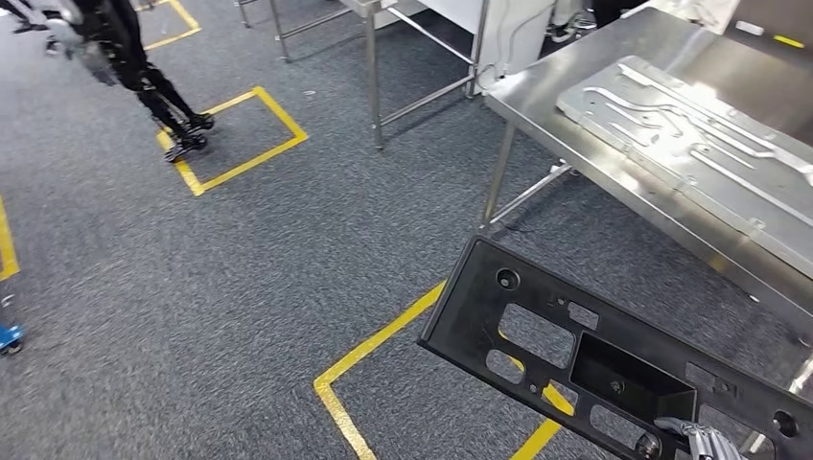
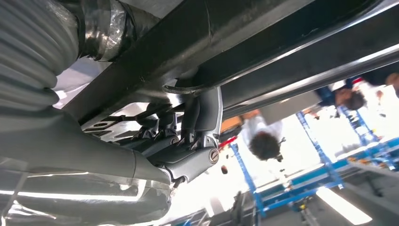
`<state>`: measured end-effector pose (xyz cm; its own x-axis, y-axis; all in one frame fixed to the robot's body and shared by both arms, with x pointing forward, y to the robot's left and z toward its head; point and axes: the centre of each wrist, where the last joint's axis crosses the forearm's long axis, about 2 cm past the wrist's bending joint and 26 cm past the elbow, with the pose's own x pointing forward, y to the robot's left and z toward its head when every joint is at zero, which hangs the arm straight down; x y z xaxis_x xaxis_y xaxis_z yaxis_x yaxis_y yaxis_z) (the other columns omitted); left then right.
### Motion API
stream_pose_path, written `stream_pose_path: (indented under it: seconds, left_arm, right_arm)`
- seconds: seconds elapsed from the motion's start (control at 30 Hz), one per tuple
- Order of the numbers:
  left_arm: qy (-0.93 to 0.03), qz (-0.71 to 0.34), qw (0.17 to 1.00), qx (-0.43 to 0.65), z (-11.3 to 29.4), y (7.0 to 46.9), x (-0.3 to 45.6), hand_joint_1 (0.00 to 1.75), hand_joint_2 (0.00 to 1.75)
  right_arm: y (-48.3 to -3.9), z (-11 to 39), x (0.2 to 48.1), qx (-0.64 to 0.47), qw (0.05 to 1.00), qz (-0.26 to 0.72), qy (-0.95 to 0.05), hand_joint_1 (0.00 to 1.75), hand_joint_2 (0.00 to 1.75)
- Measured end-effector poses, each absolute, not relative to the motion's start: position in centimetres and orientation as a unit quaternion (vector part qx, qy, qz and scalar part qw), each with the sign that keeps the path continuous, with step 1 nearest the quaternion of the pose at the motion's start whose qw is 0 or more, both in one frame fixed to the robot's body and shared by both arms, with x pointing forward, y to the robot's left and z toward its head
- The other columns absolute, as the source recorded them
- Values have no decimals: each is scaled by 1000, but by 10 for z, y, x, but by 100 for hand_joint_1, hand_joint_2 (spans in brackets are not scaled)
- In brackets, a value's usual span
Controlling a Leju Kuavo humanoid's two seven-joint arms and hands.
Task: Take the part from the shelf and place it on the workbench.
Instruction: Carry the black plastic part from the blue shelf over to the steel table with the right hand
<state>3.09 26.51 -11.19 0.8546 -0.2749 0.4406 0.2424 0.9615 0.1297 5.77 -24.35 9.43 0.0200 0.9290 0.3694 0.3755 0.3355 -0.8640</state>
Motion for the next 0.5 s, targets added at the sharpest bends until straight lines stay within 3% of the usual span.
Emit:
stream_pose_path:
  seconds: [0.5]
  left_arm:
    - [-232, -145, 961, 36, -112, 266, 30, 0, 175]
  right_arm:
    - [-252, 93, 60, -520, 508, 301, -617, 175, 175]
